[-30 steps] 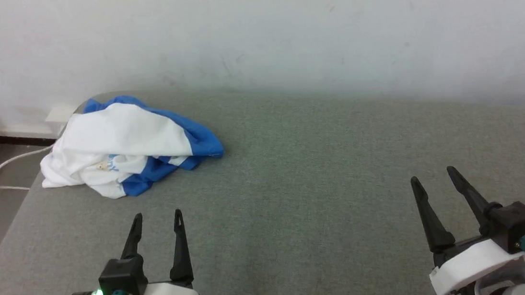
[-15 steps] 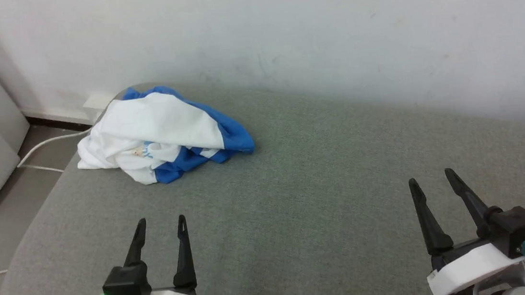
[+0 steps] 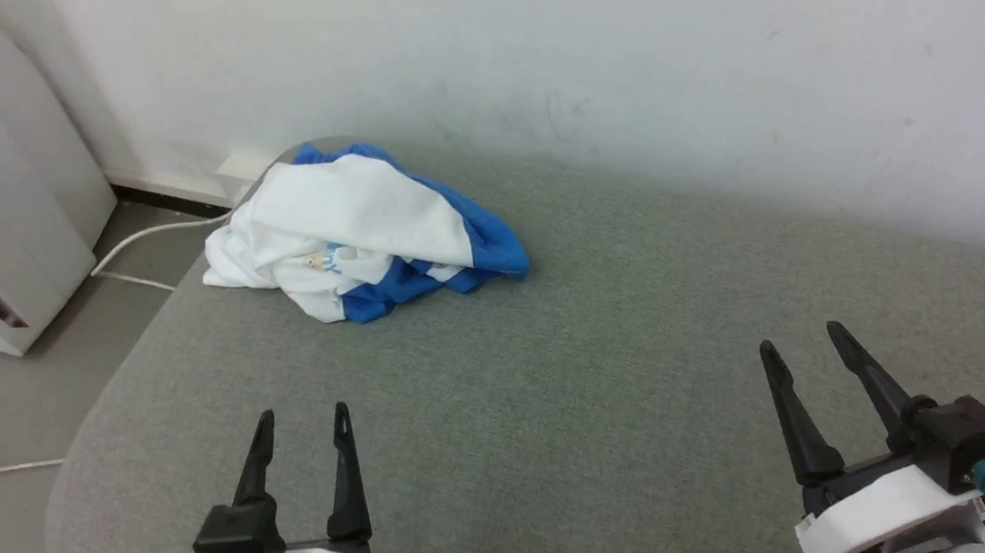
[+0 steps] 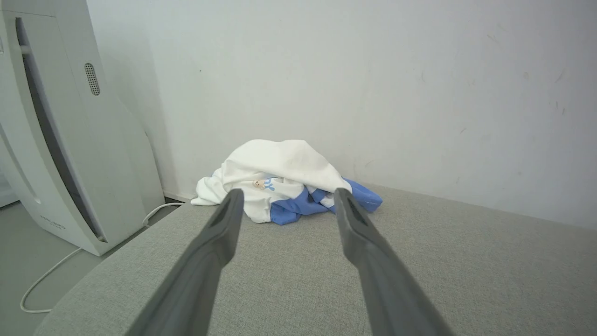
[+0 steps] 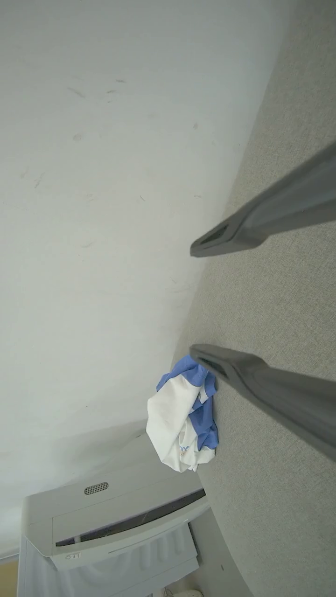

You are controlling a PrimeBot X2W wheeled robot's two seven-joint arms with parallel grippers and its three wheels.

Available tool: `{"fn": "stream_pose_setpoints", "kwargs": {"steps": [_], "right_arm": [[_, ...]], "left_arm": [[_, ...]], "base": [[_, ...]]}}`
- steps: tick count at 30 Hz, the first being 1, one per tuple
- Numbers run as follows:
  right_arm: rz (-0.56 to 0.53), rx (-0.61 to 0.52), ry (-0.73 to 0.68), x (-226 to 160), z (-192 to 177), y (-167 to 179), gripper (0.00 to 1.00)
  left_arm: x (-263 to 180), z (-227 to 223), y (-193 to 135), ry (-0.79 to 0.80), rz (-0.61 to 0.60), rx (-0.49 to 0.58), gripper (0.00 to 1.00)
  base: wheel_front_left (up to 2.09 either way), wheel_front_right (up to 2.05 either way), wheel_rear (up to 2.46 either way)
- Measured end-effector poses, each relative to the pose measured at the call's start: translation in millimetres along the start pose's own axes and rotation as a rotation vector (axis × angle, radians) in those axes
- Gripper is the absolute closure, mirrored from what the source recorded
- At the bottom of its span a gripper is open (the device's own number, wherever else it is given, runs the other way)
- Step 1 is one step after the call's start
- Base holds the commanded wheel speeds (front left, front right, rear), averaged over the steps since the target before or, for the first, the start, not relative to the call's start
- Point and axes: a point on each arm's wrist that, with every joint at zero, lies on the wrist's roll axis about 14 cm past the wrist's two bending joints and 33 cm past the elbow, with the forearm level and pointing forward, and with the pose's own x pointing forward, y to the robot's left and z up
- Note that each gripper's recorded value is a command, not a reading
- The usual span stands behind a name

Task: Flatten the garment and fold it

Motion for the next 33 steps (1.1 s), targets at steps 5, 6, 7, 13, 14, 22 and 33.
{"fn": "stream_pose_setpoints", "kwargs": {"steps": [5,6,7,13,14,22,33], "right_arm": [[0.024,0.003,-0.008,4.3,0.0,7.1,0.00],[0.028,0.004,-0.010,5.0,0.1,8.4,0.00],[0.033,0.005,-0.011,5.6,-0.1,9.9,0.00],[0.059,0.014,-0.012,8.4,-2.3,18.1,0.00],[0.062,0.016,-0.012,8.9,-2.6,19.2,0.00],[0.088,0.026,-0.013,11.5,-5.5,27.5,0.00],[0.094,0.034,-0.005,13.2,-10.4,29.1,0.00]], "left_arm": [[-4.3,1.2,4.8,-0.007,0.021,0.000,0.00],[-4.9,1.7,5.7,-0.010,0.026,0.001,0.00],[-5.7,2.1,7.2,-0.014,0.033,0.001,0.00],[-9.2,4.0,11.6,-0.024,0.050,-0.005,0.00],[-9.8,4.6,12.5,-0.028,0.054,-0.005,0.00],[-15.7,7.4,19.0,-0.043,0.081,-0.009,0.00],[-18.4,5.0,19.2,-0.037,0.087,-0.014,0.00]], "base": [[0.00,0.00,0.00],[0.00,0.00,0.00],[0.00,0.00,0.00],[0.00,0.00,0.00],[0.00,0.00,0.00],[0.00,0.00,0.00],[0.00,0.00,0.00]]}}
